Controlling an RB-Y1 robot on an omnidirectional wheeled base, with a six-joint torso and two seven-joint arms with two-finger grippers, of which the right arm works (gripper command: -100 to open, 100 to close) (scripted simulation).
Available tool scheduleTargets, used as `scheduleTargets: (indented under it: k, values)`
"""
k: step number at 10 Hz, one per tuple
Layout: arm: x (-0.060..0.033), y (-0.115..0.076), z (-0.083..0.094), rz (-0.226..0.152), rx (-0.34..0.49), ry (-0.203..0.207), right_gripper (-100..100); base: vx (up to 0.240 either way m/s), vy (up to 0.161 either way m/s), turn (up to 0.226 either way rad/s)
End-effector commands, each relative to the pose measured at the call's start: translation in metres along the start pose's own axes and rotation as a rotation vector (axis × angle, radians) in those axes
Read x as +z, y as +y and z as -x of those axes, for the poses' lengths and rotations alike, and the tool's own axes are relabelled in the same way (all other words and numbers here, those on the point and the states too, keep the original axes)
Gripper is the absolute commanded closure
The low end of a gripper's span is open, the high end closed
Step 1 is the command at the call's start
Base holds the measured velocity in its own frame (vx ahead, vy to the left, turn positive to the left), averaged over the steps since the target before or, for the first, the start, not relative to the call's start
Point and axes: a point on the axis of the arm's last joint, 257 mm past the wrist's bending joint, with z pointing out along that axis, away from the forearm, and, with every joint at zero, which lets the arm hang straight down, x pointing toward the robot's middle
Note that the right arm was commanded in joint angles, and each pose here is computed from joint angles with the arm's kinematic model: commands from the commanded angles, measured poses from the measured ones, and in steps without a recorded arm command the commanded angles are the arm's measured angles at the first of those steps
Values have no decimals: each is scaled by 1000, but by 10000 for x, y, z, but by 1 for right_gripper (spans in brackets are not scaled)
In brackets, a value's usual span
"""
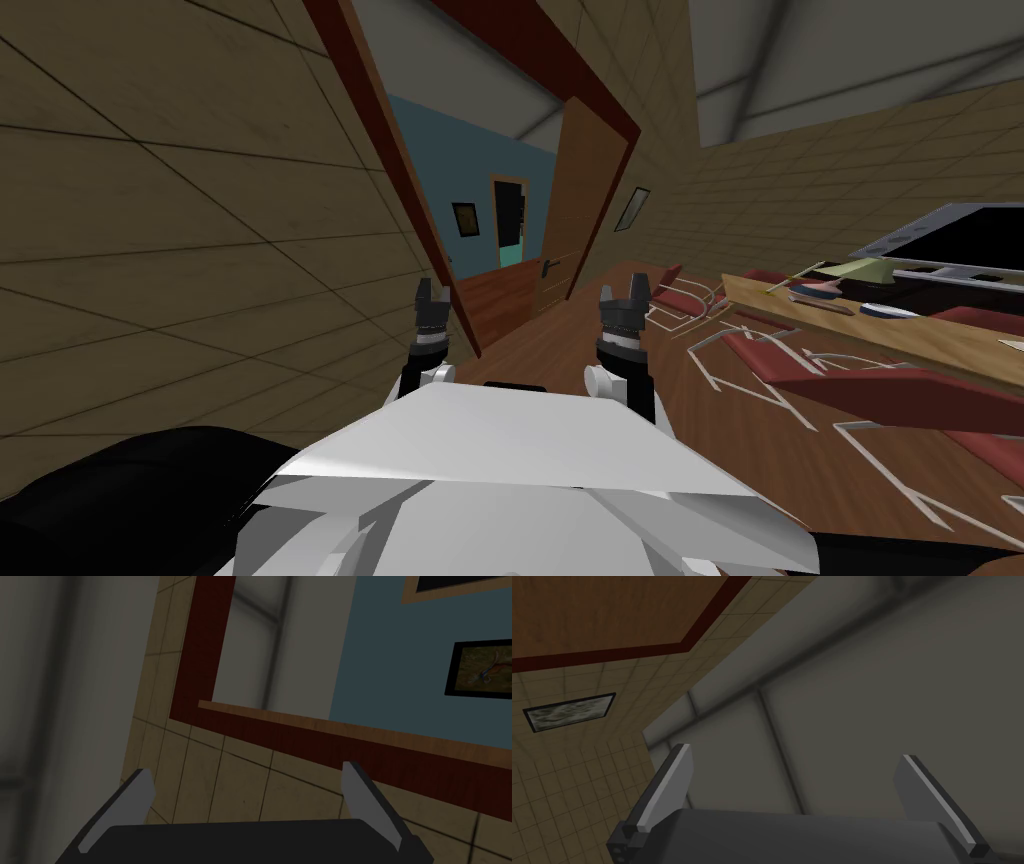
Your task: Push the door open
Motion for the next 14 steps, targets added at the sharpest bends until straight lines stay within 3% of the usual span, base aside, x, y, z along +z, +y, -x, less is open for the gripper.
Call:
scheduleTargets:
  k: [1, 14]
  values:
    - [-1, -108, -52, -14, 14, 14, -100, 31, -64, 71]
    - [-52, -1161, -536, -160, 133, 130, -100, 63, -115, 97]
